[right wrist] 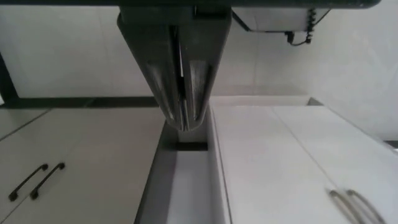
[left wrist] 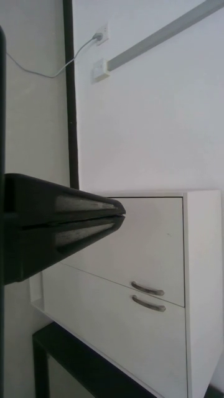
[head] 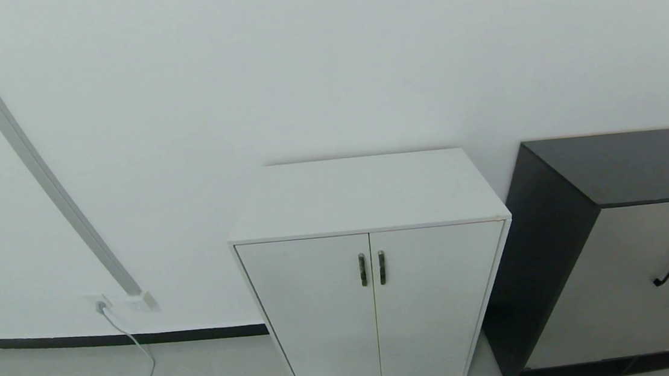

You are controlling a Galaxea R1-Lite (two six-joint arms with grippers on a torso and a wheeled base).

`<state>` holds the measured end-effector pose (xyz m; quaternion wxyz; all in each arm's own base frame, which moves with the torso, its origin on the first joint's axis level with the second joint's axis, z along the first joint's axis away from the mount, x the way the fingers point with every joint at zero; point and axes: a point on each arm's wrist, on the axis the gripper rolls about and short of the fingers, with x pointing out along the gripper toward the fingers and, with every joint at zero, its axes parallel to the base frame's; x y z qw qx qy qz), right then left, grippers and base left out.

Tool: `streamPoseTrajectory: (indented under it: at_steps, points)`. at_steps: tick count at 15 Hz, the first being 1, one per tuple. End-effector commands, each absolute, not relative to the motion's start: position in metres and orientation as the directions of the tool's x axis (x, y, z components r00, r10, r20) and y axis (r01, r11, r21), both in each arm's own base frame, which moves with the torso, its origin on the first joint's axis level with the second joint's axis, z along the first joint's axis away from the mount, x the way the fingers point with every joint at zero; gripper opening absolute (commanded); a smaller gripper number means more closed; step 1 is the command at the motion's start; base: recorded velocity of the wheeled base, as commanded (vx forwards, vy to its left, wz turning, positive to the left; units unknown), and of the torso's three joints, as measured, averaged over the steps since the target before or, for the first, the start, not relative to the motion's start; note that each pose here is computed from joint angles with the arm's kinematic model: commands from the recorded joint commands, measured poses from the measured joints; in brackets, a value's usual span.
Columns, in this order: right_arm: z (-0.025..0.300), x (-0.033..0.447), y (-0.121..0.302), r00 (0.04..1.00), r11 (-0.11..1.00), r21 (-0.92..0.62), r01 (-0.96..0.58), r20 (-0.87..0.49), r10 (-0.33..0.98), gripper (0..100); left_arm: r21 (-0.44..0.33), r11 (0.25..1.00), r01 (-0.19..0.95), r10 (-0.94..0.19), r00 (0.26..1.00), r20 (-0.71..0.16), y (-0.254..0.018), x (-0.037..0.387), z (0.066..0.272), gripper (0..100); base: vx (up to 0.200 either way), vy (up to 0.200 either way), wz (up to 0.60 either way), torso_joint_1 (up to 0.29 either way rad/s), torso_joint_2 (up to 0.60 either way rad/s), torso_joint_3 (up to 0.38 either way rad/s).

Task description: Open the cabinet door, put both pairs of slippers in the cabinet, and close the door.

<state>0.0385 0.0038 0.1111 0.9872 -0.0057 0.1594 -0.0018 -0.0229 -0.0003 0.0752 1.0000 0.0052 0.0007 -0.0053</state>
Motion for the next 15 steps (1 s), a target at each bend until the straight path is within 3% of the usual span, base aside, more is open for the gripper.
streamPoseTrajectory:
  at_steps: [1, 10, 15]
  points:
    - [0.111, 0.010, -0.001, 0.974, 0.998, 0.022, -0.067, -0.215, 0.070, 0, 0.011, 1.000, 0.009, -0.009, 1.000, -0.003, 0.000, -0.023, 0.075, 0, 0.000, 0.000, 0.00, 0.000, 0.00, 0.000]
    - [0.078, -0.007, -0.003, 0.967, 0.985, -0.018, -0.170, -0.193, 0.164, 0, 0.011, 1.000, 0.011, -0.011, 1.000, -0.003, 0.000, -0.023, 0.075, 0, 0.000, 0.000, 0.00, 0.000, 0.00, 0.000]
    - [0.078, -0.009, -0.002, 0.983, 0.998, -0.016, -0.062, -0.172, 0.058, 0, 0.011, 1.000, 0.011, -0.011, 1.000, -0.003, 0.000, -0.023, 0.075, 0, 0.000, 0.000, 0.00, 0.000, 0.00, 0.000]
